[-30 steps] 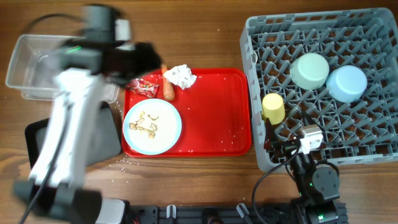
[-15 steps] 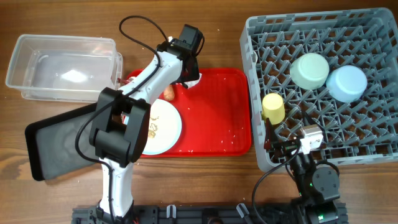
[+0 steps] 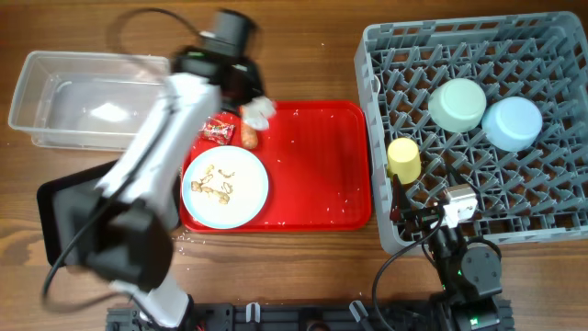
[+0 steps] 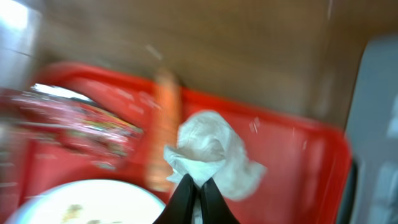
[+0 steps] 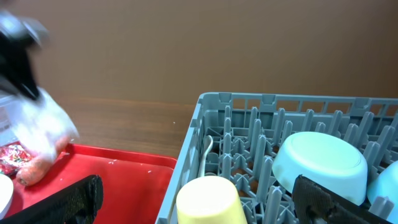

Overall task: Sort waste into correct bins and load items into the dishwasher rack
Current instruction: 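Grasp the crumpled tissue with the left gripper and drop it in the clear bin, then grasp the red snack wrapper with the left gripper and drop it in the bin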

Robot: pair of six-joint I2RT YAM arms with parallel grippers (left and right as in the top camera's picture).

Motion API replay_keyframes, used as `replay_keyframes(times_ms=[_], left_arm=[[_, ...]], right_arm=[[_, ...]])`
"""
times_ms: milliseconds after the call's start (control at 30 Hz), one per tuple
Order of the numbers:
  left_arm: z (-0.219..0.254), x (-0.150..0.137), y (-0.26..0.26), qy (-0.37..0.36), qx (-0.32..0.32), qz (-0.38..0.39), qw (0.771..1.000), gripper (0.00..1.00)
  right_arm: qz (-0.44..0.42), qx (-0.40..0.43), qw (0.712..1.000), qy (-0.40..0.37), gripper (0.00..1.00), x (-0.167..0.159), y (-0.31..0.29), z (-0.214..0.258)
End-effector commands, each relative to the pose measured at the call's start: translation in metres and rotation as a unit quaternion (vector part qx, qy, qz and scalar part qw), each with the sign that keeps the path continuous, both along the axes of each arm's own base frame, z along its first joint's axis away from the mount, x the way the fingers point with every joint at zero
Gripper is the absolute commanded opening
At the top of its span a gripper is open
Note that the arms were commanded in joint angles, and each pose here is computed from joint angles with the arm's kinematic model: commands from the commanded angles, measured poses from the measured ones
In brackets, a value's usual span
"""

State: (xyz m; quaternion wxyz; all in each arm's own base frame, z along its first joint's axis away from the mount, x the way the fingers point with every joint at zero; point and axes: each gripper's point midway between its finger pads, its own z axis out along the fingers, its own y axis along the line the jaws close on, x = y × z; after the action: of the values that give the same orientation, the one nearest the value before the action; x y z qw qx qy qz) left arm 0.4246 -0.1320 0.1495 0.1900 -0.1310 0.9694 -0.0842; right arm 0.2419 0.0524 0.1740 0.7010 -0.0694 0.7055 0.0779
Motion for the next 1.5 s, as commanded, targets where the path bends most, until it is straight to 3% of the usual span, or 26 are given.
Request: replay_keyframes(times_ms=[0, 133, 233, 267, 333, 367, 400, 433, 500, 633, 700, 767, 833, 1100, 1267, 1333, 1433, 1467], left_arm=[[0.045, 0.013, 0.107, -0.055, 0.021, 0.126, 0.99, 0.04], [0.041, 0.033, 0.2, -0.083, 0.029, 0.216, 0.972, 0.04], [0.039, 0.036, 0.241, -0.097, 0.032, 0.256, 0.961, 0.04], [0.04, 0.036, 0.251, -0.101, 0.033, 0.267, 0.958, 0.11], [0.041, 0.036, 0.256, -0.104, 0.034, 0.269, 0.957, 0.51], [0.042, 0.034, 0.247, -0.098, 0.029, 0.236, 0.966, 0.83], [0.042, 0.031, 0.236, -0.091, 0.017, 0.217, 0.972, 0.99], [0.044, 0.028, 0.226, -0.085, 0.007, 0.205, 0.975, 1.0], [0.044, 0.014, 0.191, -0.057, -0.014, 0.169, 0.984, 0.95], [0.009, -0.016, 0.118, 0.03, 0.009, 0.045, 0.999, 0.71], [-0.019, -0.022, 0.086, 0.044, 0.043, -0.056, 0.997, 0.72], [-0.05, -0.024, 0.081, 0.056, 0.105, -0.07, 0.99, 0.8], [-0.073, -0.023, 0.082, 0.066, 0.115, -0.051, 0.99, 0.83], [-0.13, -0.038, 0.095, 0.147, 0.096, 0.116, 0.977, 0.78], [-0.15, -0.034, 0.108, 0.149, 0.098, 0.2, 0.963, 0.66], [-0.154, -0.022, 0.109, 0.131, 0.092, 0.208, 0.965, 0.52], [-0.152, -0.017, 0.106, 0.122, 0.08, 0.206, 0.968, 0.05], [-0.15, -0.017, 0.105, 0.12, 0.076, 0.206, 0.968, 0.04]], right_arm=[[0.006, -0.004, 1.0, -0.008, 1.0, -0.001, 0.002, 0.003], [0.006, -0.003, 1.0, -0.008, 1.0, -0.001, 0.002, 0.003], [0.006, -0.003, 1.0, -0.008, 1.0, -0.001, 0.002, 0.003], [0.006, -0.004, 1.0, -0.008, 1.0, -0.001, 0.002, 0.003], [0.007, -0.003, 1.0, -0.008, 1.0, -0.001, 0.002, 0.003], [0.007, -0.004, 1.0, -0.008, 1.0, -0.001, 0.002, 0.003], [0.006, -0.004, 1.0, -0.008, 1.0, -0.001, 0.002, 0.003], [0.007, -0.004, 1.0, -0.008, 1.0, -0.001, 0.002, 0.003], [0.007, -0.004, 1.0, -0.008, 1.0, -0.001, 0.002, 0.003], [0.006, -0.004, 1.0, -0.008, 1.0, -0.001, 0.002, 0.003], [0.007, -0.004, 1.0, -0.008, 1.0, -0.001, 0.002, 0.003], [0.006, -0.004, 1.0, -0.008, 1.0, -0.001, 0.002, 0.003], [0.006, -0.004, 1.0, -0.008, 1.0, -0.001, 0.002, 0.003], [0.006, -0.004, 1.0, -0.008, 1.0, -0.001, 0.002, 0.003], [0.007, -0.004, 1.0, -0.008, 1.0, -0.001, 0.002, 0.003], [0.006, -0.003, 1.0, -0.008, 1.0, -0.001, 0.002, 0.003], [0.007, -0.004, 1.0, -0.008, 1.0, -0.001, 0.002, 0.003], [0.007, -0.003, 1.0, -0.008, 1.0, -0.001, 0.002, 0.003]])
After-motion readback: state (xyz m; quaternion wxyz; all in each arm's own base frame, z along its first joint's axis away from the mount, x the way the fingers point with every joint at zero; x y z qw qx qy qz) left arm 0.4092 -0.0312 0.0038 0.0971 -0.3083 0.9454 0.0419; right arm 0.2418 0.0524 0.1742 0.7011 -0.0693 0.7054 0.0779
